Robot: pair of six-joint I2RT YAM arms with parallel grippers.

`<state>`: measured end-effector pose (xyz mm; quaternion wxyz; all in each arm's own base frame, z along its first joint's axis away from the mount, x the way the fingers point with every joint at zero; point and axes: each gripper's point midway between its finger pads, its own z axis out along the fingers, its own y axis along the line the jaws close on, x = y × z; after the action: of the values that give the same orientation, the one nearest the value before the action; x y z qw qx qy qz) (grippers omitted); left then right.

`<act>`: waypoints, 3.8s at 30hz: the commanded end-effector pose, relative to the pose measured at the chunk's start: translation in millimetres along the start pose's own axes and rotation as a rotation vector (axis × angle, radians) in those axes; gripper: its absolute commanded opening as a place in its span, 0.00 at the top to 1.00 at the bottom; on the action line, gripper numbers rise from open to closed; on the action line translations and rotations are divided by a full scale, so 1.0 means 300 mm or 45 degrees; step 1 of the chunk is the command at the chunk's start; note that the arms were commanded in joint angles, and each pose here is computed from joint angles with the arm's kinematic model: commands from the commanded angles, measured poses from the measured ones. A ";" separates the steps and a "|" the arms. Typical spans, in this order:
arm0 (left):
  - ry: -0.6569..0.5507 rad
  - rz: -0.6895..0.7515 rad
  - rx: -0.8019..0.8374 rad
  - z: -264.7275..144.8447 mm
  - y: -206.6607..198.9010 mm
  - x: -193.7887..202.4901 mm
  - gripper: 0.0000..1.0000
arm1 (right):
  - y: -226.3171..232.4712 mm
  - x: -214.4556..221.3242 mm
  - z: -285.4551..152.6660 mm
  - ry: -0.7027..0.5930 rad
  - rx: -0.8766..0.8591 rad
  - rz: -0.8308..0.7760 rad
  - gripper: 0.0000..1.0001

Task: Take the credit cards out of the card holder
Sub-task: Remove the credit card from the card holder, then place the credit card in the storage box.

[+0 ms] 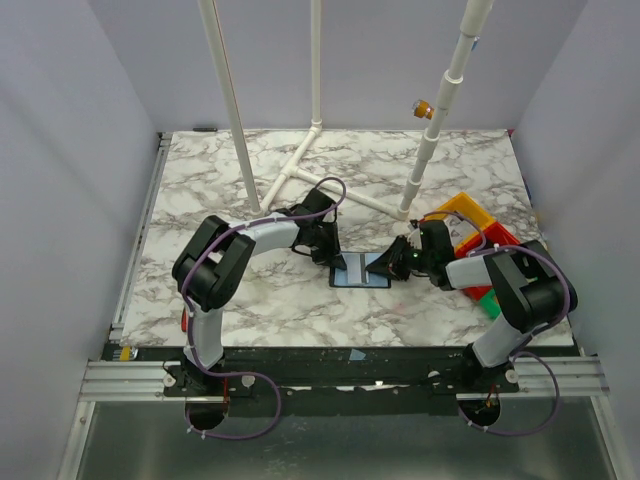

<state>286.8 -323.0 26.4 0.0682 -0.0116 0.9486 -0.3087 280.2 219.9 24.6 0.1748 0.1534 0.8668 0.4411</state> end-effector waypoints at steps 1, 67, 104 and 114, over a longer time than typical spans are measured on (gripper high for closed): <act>0.080 -0.054 -0.232 0.041 0.194 0.087 1.00 | -0.010 0.014 0.006 0.024 -0.024 0.028 0.81; -0.029 -0.046 -0.174 -0.052 0.163 0.028 1.00 | -0.030 -0.080 -0.143 -0.158 0.214 -0.115 0.99; -0.308 0.181 -0.009 -0.399 -0.102 -0.069 0.02 | 0.169 -0.146 -0.265 -0.252 0.153 -0.147 0.99; -0.307 0.235 0.027 -0.433 -0.113 -0.041 0.02 | 0.140 -0.222 -0.365 -0.387 0.343 -0.116 0.99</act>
<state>287.9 -279.0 138.6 0.1925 0.0205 0.9330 -0.3033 292.5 165.2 125.7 0.2874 0.1673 0.8784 0.3432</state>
